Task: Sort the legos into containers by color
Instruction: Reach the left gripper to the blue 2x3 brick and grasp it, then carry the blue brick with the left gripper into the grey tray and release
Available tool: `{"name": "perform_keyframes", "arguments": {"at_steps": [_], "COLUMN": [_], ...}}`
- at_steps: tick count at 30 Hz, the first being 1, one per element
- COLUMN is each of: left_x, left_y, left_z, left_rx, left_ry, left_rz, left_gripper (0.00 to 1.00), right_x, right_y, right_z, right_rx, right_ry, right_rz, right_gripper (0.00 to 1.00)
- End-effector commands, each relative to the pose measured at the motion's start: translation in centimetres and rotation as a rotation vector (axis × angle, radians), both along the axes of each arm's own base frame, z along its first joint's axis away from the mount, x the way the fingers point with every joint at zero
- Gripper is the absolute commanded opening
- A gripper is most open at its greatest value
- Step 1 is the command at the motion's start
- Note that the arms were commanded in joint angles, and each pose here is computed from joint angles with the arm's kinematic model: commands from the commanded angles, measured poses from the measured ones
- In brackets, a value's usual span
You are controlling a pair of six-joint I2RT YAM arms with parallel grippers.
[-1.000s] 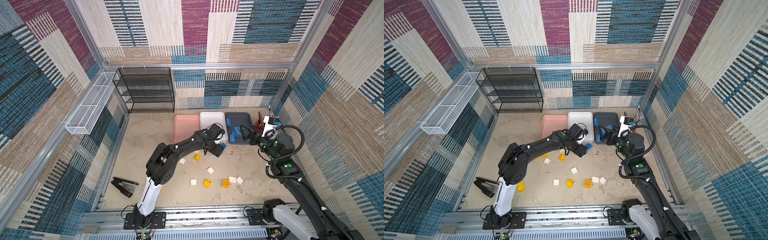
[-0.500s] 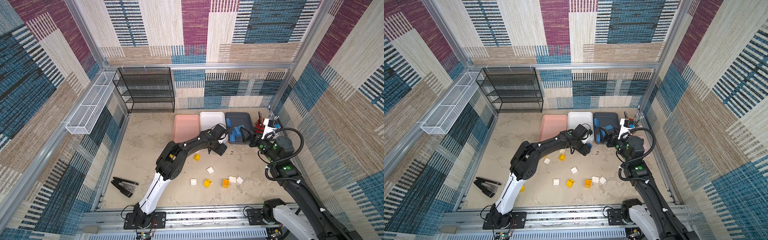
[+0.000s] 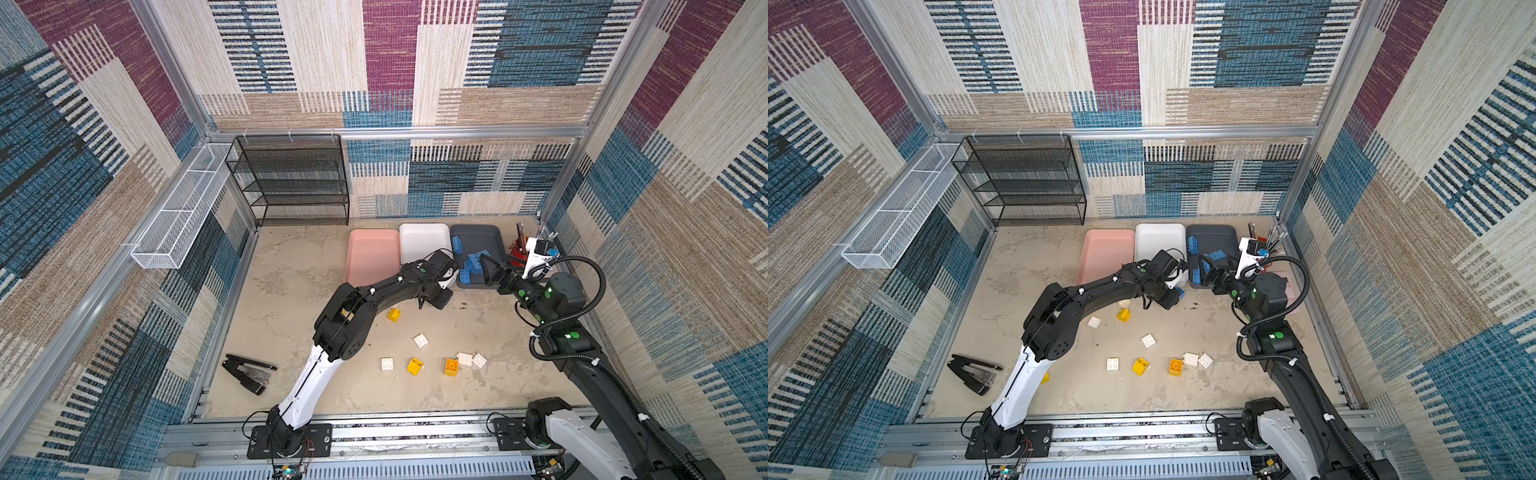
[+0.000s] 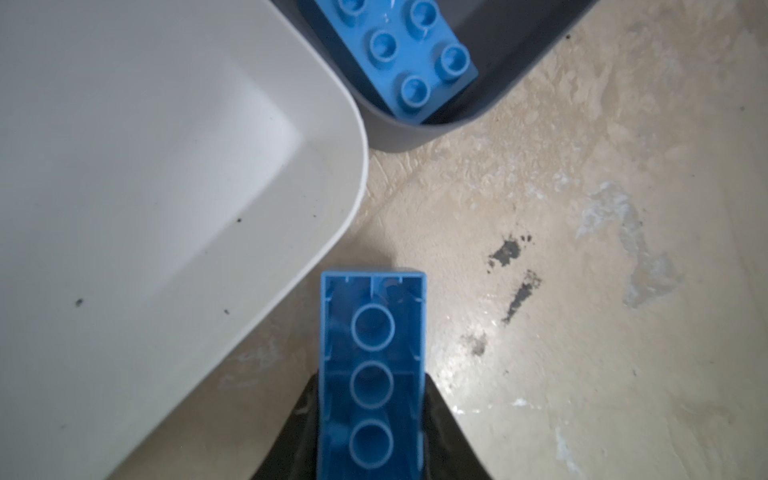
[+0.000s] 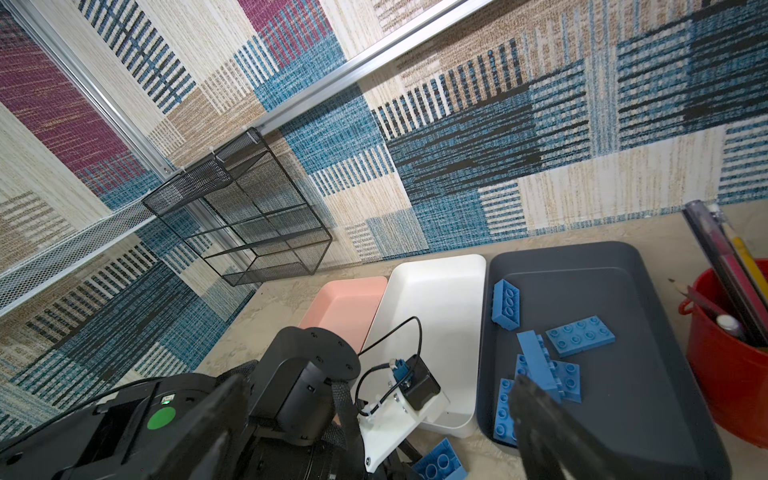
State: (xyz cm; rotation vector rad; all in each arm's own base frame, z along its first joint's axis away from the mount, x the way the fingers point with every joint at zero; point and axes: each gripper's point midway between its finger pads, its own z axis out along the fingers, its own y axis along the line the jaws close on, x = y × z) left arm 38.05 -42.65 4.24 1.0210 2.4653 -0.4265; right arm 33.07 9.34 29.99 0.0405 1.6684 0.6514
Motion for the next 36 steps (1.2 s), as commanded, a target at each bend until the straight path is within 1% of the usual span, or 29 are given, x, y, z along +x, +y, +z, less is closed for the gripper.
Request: {"name": "perform_keyframes", "arguments": {"at_steps": [1,4,10,13,18,24,29,36], "left_x": [0.4,0.2,-0.1,0.4,2.0,4.5,6.6,8.2], "left_y": [-0.2,-0.2,-0.5,-1.0,-2.7,-5.3,-7.1,-9.7], "left_z": [1.9,3.8,7.4,8.7,10.7,12.1,12.4,11.5], "left_rx": [-0.026,-0.051,-0.113,-0.143,-0.207,-0.287,-0.365,-0.478], "left_ry": [-0.050,-0.068,-0.103,-0.126,-0.134,-0.153,-0.140,-0.116], "left_rz": [0.008,0.006,-0.010,-0.018,-0.022,-0.014,0.008,0.027], "left_gripper": [0.31,0.29,0.28,0.28,0.28,0.28,0.29,0.31], "right_x": [0.1,0.2,0.4,0.5,0.2,0.1,0.2,0.4], "right_y": [0.0,0.2,1.4,2.0,2.9,3.2,3.4,3.3], "right_z": [1.1,1.4,1.5,1.9,2.9,3.3,2.9,2.2], "right_rx": [0.012,0.019,0.054,0.070,0.078,0.082,0.087,0.078], "right_ry": [-0.028,-0.025,0.002,0.003,-0.011,-0.013,-0.002,0.012], "right_rz": [-0.003,0.008,0.075,0.110,0.170,0.193,0.205,0.191], "right_gripper": [0.99,0.99,0.99,0.99,0.99,0.99,0.99,0.99]}}
